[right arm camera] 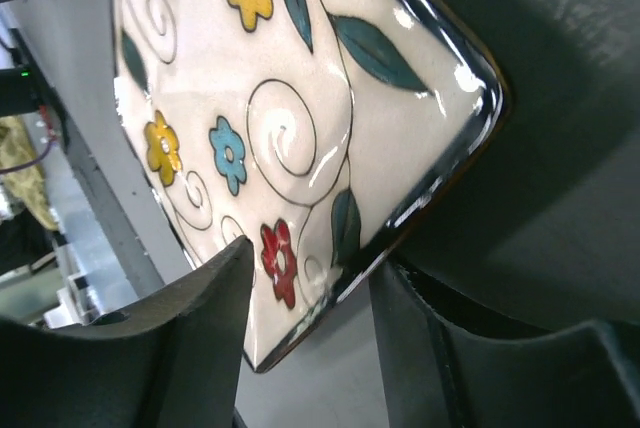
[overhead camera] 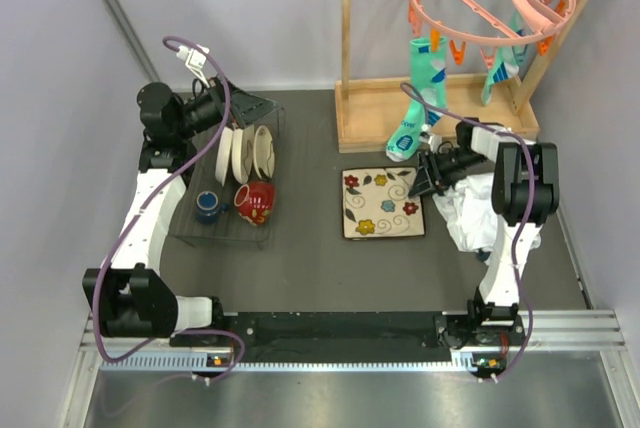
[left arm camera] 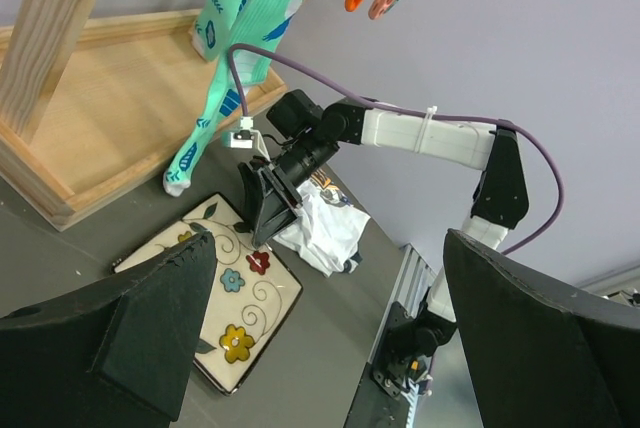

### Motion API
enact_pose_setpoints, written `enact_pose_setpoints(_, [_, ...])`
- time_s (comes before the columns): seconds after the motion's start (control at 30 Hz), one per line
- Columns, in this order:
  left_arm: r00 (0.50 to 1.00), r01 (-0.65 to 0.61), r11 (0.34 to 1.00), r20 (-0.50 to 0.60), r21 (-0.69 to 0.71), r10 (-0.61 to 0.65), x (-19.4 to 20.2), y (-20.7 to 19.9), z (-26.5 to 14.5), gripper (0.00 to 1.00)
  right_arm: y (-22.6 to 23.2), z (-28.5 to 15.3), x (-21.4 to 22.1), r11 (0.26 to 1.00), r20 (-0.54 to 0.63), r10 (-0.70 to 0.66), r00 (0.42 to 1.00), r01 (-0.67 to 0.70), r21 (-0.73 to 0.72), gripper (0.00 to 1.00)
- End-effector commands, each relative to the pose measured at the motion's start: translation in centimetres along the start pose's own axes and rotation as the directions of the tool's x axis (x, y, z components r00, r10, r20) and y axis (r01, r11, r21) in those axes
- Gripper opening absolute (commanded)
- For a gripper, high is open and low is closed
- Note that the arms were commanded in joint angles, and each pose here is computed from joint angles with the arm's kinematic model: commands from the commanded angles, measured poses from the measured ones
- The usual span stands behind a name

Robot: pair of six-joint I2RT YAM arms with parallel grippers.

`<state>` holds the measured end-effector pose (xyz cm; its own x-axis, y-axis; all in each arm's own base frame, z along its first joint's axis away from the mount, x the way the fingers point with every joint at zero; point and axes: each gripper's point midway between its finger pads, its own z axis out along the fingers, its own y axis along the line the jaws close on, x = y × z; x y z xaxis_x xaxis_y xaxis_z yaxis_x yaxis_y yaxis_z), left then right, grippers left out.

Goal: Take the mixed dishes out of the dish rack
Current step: Place the plate at the center of the board, then pick up the plate from the dish rack.

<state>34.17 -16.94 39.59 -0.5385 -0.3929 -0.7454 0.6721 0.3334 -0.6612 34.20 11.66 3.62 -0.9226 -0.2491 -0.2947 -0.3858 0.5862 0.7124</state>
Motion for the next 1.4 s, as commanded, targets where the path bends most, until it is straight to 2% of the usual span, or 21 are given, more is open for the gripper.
enact_pose_setpoints(0.0, [0.996, -0.085, 0.995, 0.023, 0.042, 0.084, -0.6, -1.9, -0.5, 0.99, 0.5, -2.0, -2.0, 0.991, 0.056, -0.103, 0.993, 0.098, 0.088, 0.5])
enact_pose_setpoints(0.37, [0.993, -0.119, 0.992, 0.028, 0.037, 0.118, -0.9, -2.6, -0.7, 0.99, 1.7, -4.1, -2.6, 0.979, 0.068, -0.144, 0.987, 0.132, 0.157, 0.51])
enact_pose_setpoints(0.47, [0.992, -0.13, 0.991, 0.002, -0.029, 0.13, -0.6, -1.2, -0.8, 0.99, 2.9, -5.3, -3.2, 0.971, 0.093, -0.175, 0.98, 0.156, 0.179, 0.51])
enact_pose_setpoints(0.53, [0.977, -0.21, 0.974, 0.005, -0.087, 0.211, -1.5, -0.3, -0.7, 0.99, 4.0, -6.4, -3.6, 0.96, 0.111, -0.214, 0.971, 0.188, 0.207, 0.51])
enact_pose_setpoints(0.57, [0.984, -0.176, 0.975, -0.029, -0.136, 0.174, -0.8, 0.8, -1.0, 0.99, 4.3, -6.7, -3.8, 0.955, 0.116, -0.229, 0.967, 0.2, 0.218, 0.51])
enact_pose_setpoints(0.6, [0.969, -0.246, 0.951, -0.026, -0.188, 0.246, -1.8, 1.7, -1.0, 0.99, 4.9, -7.2, -4.0, 0.949, 0.123, -0.25, 0.96, 0.218, 0.23, 0.54])
enact_pose_setpoints(0.67, [0.97, -0.244, 0.929, -0.063, -0.28, 0.235, -1.5, 3.6, -1.5, 0.99, 6.1, -8.3, -4.3, 0.931, 0.138, -0.297, 0.945, 0.254, 0.263, 0.59])
enact_pose_setpoints(0.7, [0.954, -0.297, 0.89, -0.074, -0.347, 0.29, -2.4, 4.7, -1.9, 0.99, 6.5, -8.6, -4.4, 0.925, 0.145, -0.313, 0.939, 0.266, 0.272, 0.62])
enact_pose_setpoints(0.83, [0.934, -0.354, 0.777, -0.145, -0.521, 0.328, -3.2, 8.3, -3.6, 0.98, 8.8, -9.2, -4.3, 0.898, 0.157, -0.377, 0.913, 0.318, 0.305, 0.63])
enact_pose_setpoints(0.93, [0.919, -0.387, 0.695, -0.196, -0.606, 0.341, -3.1, 10.4, -5.0, 0.98, 10.4, -9.5, -4.5, 0.881, 0.179, -0.416, 0.892, 0.346, 0.322, 0.67])
enact_pose_setpoints(1.1, [0.896, -0.434, 0.578, -0.268, -0.69, 0.353, -2.5, 12.6, -7.4, 0.98, 12.9, -9.1, -4.2, 0.861, 0.192, -0.461, 0.866, 0.384, 0.332, 0.73])
enact_pose_setpoints(1.17, [0.876, -0.473, 0.518, -0.313, -0.713, 0.368, -2.2, 13.5, -8.6, 0.98, 13.4, -9.0, -4.1, 0.856, 0.199, -0.471, 0.859, 0.39, 0.339, 0.78])
enact_pose_setpoints(1.37, [0.852, -0.514, 0.431, -0.383, -0.741, 0.358, -0.2, 15.3, -10.9, 0.98, 15.3, -9.0, -3.9, 0.845, 0.222, -0.499, 0.838, 0.413, 0.339, 0.81])
